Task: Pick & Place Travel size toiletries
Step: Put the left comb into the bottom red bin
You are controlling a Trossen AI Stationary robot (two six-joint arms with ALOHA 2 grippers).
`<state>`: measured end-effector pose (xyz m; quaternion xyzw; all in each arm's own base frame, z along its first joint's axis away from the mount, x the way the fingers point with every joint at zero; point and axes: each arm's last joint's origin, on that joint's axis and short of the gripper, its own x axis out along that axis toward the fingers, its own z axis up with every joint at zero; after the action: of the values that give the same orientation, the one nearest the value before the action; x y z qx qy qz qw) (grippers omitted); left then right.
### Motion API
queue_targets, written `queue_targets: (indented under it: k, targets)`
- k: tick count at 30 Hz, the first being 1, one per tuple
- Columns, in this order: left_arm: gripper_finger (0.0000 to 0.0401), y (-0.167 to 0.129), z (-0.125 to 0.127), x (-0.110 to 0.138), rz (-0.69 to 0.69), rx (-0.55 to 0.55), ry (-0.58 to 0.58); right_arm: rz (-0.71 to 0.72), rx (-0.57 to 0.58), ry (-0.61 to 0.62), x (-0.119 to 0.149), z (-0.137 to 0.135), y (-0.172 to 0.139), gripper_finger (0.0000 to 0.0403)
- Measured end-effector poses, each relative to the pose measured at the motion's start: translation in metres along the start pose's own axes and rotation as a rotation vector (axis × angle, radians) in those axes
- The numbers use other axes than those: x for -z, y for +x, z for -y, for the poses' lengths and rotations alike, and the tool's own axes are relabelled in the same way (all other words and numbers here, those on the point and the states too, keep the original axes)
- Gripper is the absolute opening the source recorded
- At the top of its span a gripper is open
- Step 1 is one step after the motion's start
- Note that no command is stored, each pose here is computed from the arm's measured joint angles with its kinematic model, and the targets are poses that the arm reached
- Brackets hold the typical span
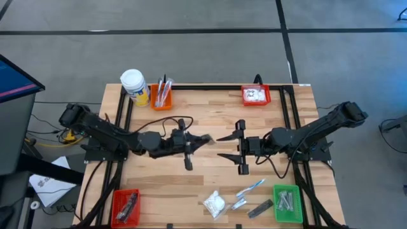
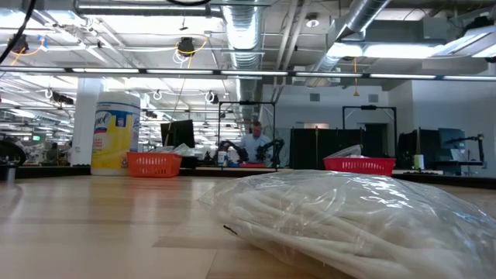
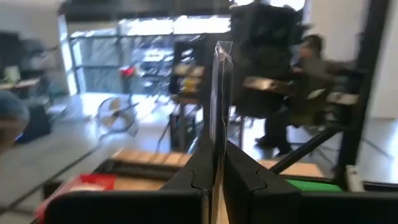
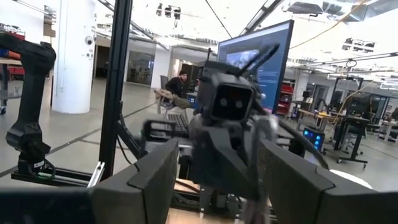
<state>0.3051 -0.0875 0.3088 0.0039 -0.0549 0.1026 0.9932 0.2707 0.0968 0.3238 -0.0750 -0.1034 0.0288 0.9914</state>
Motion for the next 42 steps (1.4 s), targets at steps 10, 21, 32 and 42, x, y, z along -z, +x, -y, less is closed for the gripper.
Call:
queue_targets:
  k: [10,21,32,42]
  targets:
    - [0.0006,-0.018,-0.012,-0.007,-0.149,-0.063,-0.13,0.022,0.005,0.007,-0.007,0.002,-0.003,0.0217]
    - [0.0006,-0.034,-0.014,0.027,-0.465,-0.195,-0.246,0.022,0.008,0.009,-0.008,0.004,-0.005,0.0214]
    - [0.0006,-0.05,-0.016,0.048,-0.758,-0.193,-0.436,0.002,0.003,0.003,-0.006,0.004,-0.005,0.0212]
    - [0.0006,-0.077,-0.014,0.064,-1.098,-0.3,-0.643,-0.002,0.002,0.002,-0.006,0.003,-0.005,0.0213]
